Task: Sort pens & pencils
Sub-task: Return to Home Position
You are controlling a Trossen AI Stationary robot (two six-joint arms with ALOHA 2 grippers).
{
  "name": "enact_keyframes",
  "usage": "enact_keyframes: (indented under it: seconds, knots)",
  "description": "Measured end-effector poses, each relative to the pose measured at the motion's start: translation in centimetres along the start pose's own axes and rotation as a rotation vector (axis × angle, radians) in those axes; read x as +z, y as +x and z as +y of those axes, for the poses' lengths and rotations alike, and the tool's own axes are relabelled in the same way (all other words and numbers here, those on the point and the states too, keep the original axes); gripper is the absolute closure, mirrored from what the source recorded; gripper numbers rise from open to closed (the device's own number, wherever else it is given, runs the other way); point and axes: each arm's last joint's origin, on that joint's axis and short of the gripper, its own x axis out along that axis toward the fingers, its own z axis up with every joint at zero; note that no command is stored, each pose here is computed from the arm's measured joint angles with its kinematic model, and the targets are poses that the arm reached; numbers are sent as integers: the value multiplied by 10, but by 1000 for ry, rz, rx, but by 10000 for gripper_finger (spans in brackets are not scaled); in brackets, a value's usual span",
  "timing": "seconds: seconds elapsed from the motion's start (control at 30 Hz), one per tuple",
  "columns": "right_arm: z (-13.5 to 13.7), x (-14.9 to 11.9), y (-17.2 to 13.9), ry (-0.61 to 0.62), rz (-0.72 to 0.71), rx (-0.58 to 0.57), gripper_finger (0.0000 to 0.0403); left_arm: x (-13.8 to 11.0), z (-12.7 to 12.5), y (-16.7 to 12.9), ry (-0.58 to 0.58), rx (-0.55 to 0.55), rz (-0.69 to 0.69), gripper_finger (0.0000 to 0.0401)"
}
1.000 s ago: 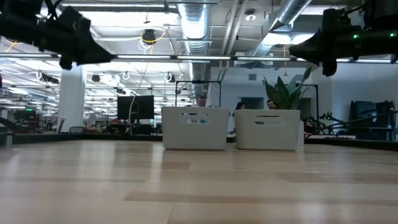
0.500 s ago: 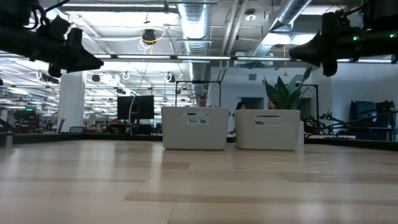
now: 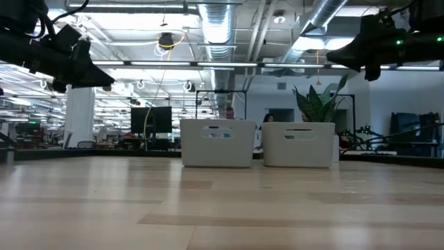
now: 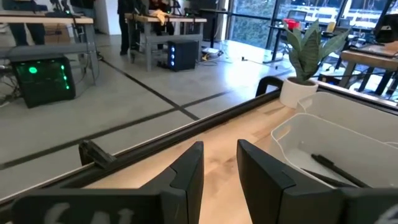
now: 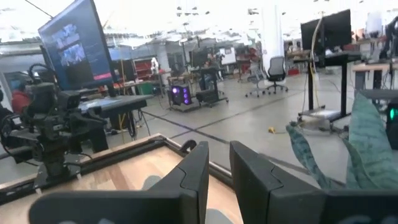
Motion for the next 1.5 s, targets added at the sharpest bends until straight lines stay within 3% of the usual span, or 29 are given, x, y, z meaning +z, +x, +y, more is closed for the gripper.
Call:
enact_keyframes:
  seconds: [0.17,0.33,0.83,1.0,1.5]
  knots:
    - [-2,-16,-6,7,-16,-15,314,0,0,0,1,5,-1,314]
    - [-2,-25,-15,14,-135,-9,314,0,0,0,3,8,-3,314]
    - [-6,-31,-29,14,-78,-56,314,0,2,0,58,51,-3,314]
    - [-7,-34,-30,13,-55,-66,314,7,0,-1,50,40,-71,314]
    - [-10,-38,-30,20,-7,-98,314,1,1,0,101,49,-8,314]
